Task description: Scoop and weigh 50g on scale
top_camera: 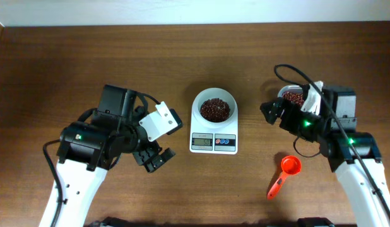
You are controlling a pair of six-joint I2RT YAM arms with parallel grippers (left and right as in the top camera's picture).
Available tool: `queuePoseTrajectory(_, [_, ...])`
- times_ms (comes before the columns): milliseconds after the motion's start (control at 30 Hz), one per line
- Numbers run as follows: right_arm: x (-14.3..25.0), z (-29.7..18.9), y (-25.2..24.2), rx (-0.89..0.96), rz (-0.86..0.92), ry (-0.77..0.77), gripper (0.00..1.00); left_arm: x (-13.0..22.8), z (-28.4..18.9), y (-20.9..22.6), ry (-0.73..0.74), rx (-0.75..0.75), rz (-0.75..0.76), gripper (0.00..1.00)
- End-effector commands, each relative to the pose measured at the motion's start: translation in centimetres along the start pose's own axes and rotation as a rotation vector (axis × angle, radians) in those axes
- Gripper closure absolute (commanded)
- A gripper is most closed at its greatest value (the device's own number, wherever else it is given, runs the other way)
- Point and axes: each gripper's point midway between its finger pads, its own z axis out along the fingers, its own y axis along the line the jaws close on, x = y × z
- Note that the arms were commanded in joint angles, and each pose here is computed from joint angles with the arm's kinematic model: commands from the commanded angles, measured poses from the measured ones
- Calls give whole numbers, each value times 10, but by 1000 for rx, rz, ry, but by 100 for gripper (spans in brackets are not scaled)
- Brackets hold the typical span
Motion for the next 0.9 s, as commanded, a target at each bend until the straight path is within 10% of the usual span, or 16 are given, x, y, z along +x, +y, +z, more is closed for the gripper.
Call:
queuePoseTrajectory(0, [-11, -22, 23, -62, -230, -88, 1, -4, -4, 1, -18, -4, 17, 1])
queuePoseTrajectory(433, [-38, -137, 21, 204, -530, -550, 1, -4, -4, 1, -18, -4, 17, 1])
queuePoseTrajectory(867, [10, -115, -21, 97, -604, -917, 1, -4, -4, 1, -18, -4, 17, 1])
